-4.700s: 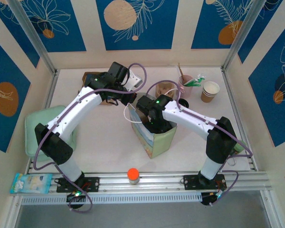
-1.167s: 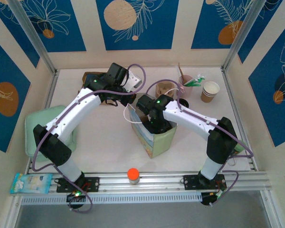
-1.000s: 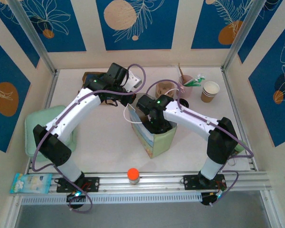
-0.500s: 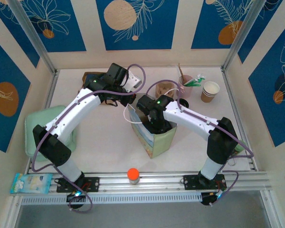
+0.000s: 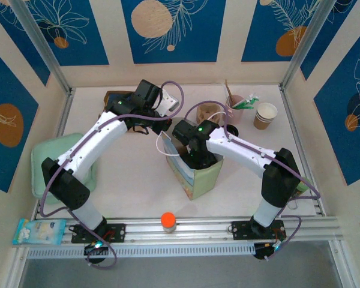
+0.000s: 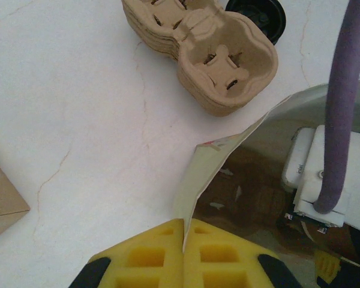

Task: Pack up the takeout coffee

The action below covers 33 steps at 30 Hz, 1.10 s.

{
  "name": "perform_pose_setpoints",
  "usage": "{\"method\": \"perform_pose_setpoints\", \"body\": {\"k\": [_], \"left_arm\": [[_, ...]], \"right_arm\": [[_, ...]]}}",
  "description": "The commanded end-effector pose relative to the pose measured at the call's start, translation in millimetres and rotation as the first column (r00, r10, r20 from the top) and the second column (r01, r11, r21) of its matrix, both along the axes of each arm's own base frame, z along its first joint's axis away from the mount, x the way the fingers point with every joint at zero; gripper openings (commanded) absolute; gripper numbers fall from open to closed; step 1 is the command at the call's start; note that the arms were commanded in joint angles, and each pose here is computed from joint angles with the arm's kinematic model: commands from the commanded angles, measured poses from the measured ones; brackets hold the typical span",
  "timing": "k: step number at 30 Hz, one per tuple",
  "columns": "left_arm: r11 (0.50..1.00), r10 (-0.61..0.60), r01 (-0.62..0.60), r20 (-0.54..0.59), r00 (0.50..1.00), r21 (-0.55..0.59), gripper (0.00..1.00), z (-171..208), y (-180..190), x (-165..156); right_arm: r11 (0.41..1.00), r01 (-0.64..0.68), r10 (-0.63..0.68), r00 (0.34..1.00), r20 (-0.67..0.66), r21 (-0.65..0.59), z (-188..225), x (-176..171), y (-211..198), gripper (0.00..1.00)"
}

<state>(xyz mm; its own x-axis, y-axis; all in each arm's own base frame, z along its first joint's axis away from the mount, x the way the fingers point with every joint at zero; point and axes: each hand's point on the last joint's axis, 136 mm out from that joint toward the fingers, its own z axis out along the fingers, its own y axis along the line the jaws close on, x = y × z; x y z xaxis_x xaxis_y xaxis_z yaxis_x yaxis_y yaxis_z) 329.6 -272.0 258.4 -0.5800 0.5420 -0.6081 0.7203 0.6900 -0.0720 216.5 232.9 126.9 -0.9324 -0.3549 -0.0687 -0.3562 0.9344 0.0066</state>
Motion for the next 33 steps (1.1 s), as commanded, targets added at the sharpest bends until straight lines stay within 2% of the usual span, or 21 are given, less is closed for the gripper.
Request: {"method": "perform_pose_setpoints", "body": {"k": [1, 33], "left_arm": [[1.0, -0.013, 0.013, -0.009, 1.0, -0.001, 0.06, 1.3, 3.1, -9.9], [1.0, -0.008, 0.008, 0.005, 1.0, -0.001, 0.05, 2.6, 5.5, -9.9]], "right_arm": [[1.0, -0.017, 0.017, 1.0, 0.017, 0.004, 4.6, -2.6, -3.6, 0.29], [1.0, 0.008, -0.009, 1.0, -0.025, -0.026, -13.7, -5.5, -11.0, 0.29]]}}
